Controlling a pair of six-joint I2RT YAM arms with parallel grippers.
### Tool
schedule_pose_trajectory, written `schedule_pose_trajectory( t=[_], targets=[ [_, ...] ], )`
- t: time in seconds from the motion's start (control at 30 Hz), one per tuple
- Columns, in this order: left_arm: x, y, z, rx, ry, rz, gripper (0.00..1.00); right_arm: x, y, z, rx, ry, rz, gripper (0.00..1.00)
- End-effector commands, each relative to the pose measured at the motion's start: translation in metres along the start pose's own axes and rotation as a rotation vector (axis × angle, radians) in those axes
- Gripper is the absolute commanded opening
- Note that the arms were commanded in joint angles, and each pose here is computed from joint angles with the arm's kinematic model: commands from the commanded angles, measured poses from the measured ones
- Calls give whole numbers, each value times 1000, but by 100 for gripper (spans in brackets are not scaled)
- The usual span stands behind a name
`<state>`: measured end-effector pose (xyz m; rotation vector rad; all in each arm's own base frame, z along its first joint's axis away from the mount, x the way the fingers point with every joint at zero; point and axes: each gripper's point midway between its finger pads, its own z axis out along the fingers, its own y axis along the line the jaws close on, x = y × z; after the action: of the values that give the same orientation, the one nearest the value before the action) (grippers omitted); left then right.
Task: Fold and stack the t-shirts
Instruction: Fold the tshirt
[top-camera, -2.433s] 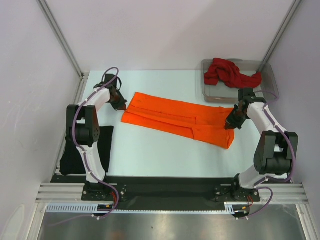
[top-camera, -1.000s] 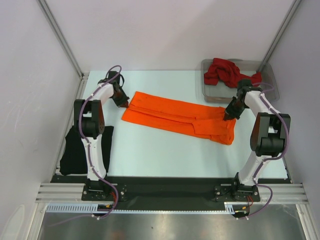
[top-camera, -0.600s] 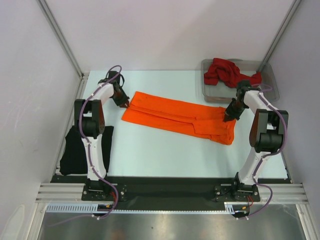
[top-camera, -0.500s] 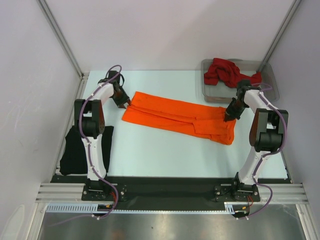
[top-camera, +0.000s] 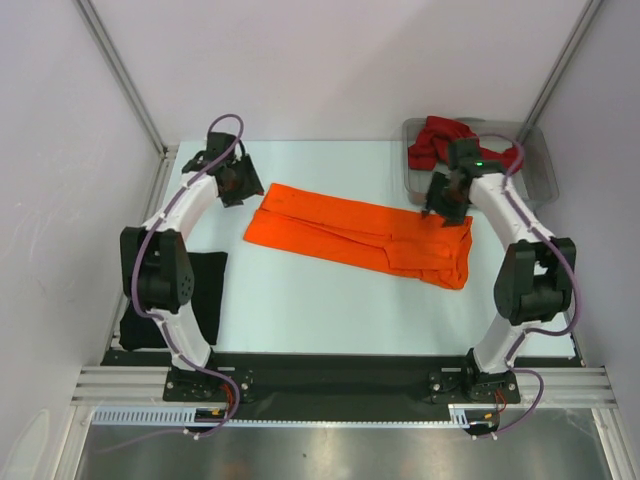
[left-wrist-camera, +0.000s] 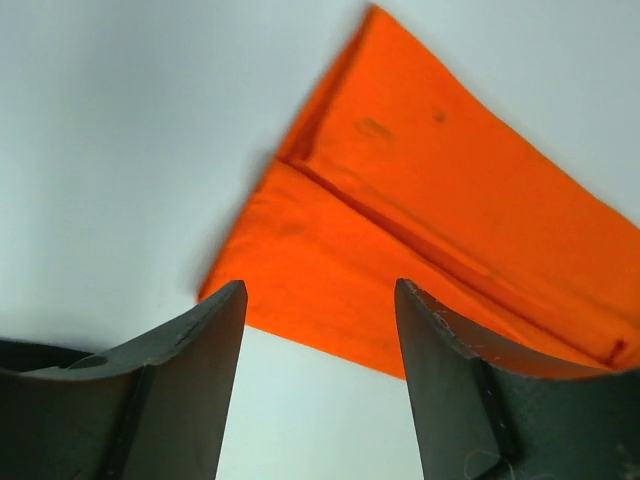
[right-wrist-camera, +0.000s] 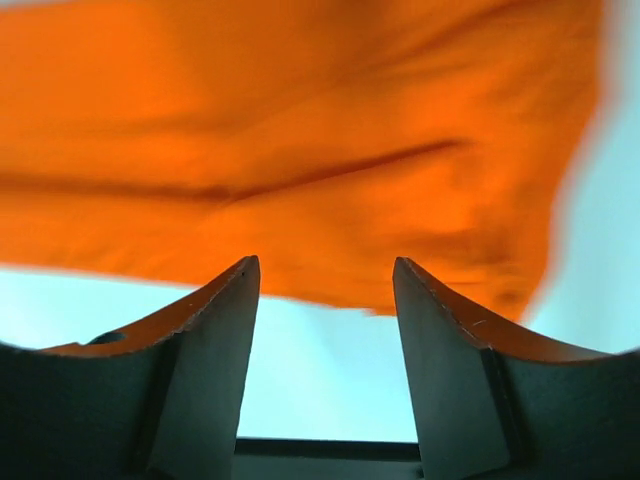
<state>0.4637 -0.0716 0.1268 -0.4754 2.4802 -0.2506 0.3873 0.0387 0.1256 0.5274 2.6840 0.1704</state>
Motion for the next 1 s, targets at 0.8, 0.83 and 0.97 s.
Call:
schedule_pose_trajectory(
  t=[0.8,0.83,0.97],
  targets=[
    [108,-29,56,143,237,126,56,104,142,63,-54,92,-161,36],
    [108,-28,57,139,238,134,56,105,145,62,-62,88,-169,36],
    [107,-22,56,127,225,141,56,112,140,68,-50,96,-166,35]
  ],
)
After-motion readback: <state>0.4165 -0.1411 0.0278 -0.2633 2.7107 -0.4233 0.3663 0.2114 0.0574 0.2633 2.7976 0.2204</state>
